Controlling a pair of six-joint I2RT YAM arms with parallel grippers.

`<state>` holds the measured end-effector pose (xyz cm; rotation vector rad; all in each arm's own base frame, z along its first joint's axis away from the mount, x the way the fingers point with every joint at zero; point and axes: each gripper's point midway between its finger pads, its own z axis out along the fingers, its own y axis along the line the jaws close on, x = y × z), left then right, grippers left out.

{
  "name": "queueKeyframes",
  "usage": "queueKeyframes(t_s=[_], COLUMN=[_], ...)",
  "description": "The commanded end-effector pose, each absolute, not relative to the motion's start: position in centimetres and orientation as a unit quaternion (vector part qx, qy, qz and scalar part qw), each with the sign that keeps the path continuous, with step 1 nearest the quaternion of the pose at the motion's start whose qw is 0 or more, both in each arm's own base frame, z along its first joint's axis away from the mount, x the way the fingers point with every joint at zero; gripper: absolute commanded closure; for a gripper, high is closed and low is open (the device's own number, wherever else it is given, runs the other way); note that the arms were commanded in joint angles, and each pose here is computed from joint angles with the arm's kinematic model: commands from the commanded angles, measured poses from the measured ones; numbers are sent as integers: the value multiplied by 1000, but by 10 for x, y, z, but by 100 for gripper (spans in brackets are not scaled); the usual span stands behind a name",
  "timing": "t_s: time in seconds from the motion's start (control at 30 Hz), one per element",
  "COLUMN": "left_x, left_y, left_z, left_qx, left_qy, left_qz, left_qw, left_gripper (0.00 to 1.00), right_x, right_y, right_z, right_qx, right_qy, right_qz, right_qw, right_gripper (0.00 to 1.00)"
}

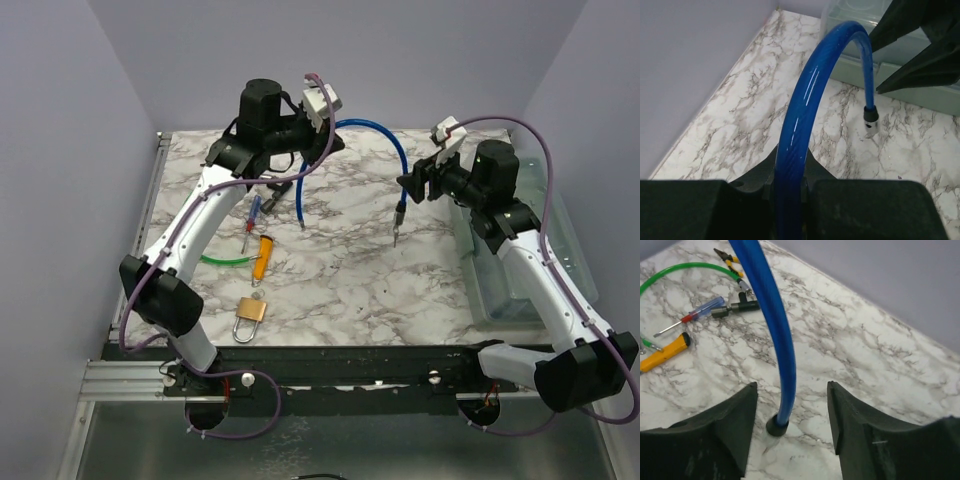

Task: Lock with the key
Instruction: Lock the lock.

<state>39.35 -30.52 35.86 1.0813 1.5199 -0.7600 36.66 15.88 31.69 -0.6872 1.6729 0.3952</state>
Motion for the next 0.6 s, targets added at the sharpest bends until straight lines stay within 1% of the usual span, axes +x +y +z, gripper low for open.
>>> queueKeyframes(t_s=[0.0,0.17,0.27,0.4,0.57], left_x=[381,372,369,364,357], left_y=[-286,-277,-273,-272,-272], left_z=[411,432,443,452,460], left_qx=[389,365,350,327,303], left_qy=[644,645,649,655,661], left_qz=[-320,-318,-318,-334,-356], left_qw=[576,590,596,593,587], left_gripper=[100,100,100,100,100], right_x=[358,354,355,358,366], right_y=[166,167,166,162,158], right_z=[322,323,334,346,348], right_qx=[-270,-274,-272,-252,-231], right_qy=[708,687,672,671,684], right_qz=[215,217,213,209,200], right_qw=[616,637,655,665,662], right_gripper=[31,26,21,21,21])
